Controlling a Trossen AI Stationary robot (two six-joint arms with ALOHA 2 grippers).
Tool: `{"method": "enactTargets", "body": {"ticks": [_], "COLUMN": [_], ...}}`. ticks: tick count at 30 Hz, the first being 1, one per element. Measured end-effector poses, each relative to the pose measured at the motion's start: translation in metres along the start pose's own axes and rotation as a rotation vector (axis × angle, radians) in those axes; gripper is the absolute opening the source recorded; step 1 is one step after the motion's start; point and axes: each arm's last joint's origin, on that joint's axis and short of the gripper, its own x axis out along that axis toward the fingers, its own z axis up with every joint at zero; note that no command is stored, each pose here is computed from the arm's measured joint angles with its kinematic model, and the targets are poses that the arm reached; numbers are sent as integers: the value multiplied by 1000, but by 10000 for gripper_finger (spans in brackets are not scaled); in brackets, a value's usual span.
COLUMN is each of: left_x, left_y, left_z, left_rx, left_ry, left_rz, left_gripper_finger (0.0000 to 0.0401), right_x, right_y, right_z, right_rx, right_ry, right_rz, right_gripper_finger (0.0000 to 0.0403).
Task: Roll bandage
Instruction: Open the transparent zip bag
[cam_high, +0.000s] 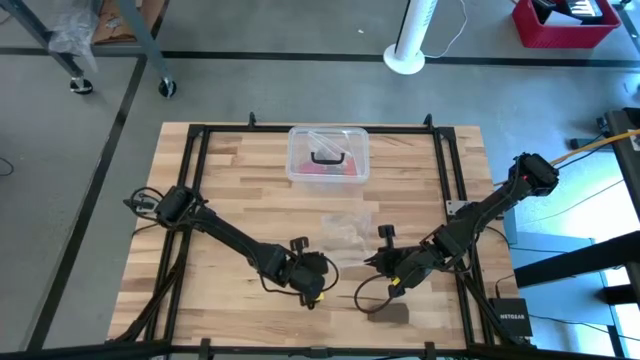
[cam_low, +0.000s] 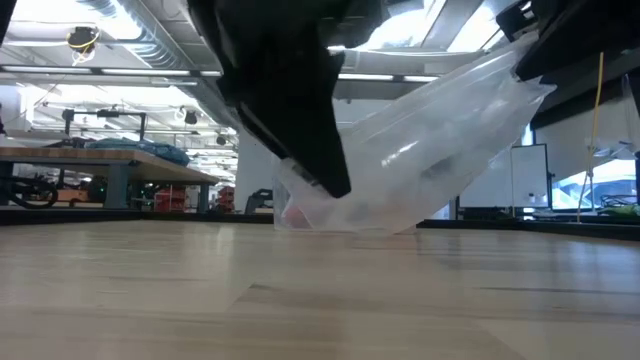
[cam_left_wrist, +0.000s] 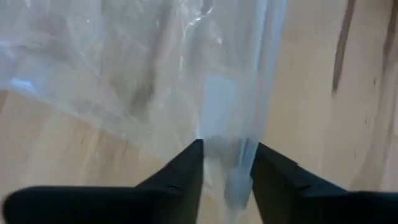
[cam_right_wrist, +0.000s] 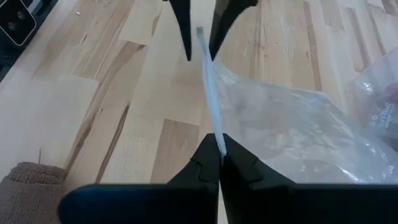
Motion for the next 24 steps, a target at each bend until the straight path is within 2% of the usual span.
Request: {"method": "enactTargets", "body": {"ticks": [2, 5, 8, 10, 14, 19, 24], "left_x": [-1, -11, -31, -41, -44, -29, -8], "left_y": [-1, -3, 2, 6, 15, 16, 12], "left_z": [2, 11, 27, 36, 43, 42, 34], "left_rx": [-4, -14, -28, -23, -27, -55, -43], "left_ry": [3, -12, -109, -183, -269, -253, -217], "left_rz": [-41, -168, -231, -207, -83, -57, -49], "left_gripper_finger": [140, 175, 195, 200, 202, 202, 202], "right_x": [0, 0, 2, 8, 22, 34, 37], "right_y": [0, -1, -1, -1, 2, 3, 4], "right_z": [-1, -4, -7, -13, -32, -53, -55], "right_rx": [-3, -18, -37, -66, -108, -133, -133], "right_ry": [6, 34, 37, 43, 16, 0, -13], "right_rz": [-1, -12, -45, -57, -68, -73, -80], "right_gripper_finger": [3, 3, 3, 3, 2, 2, 1]}}
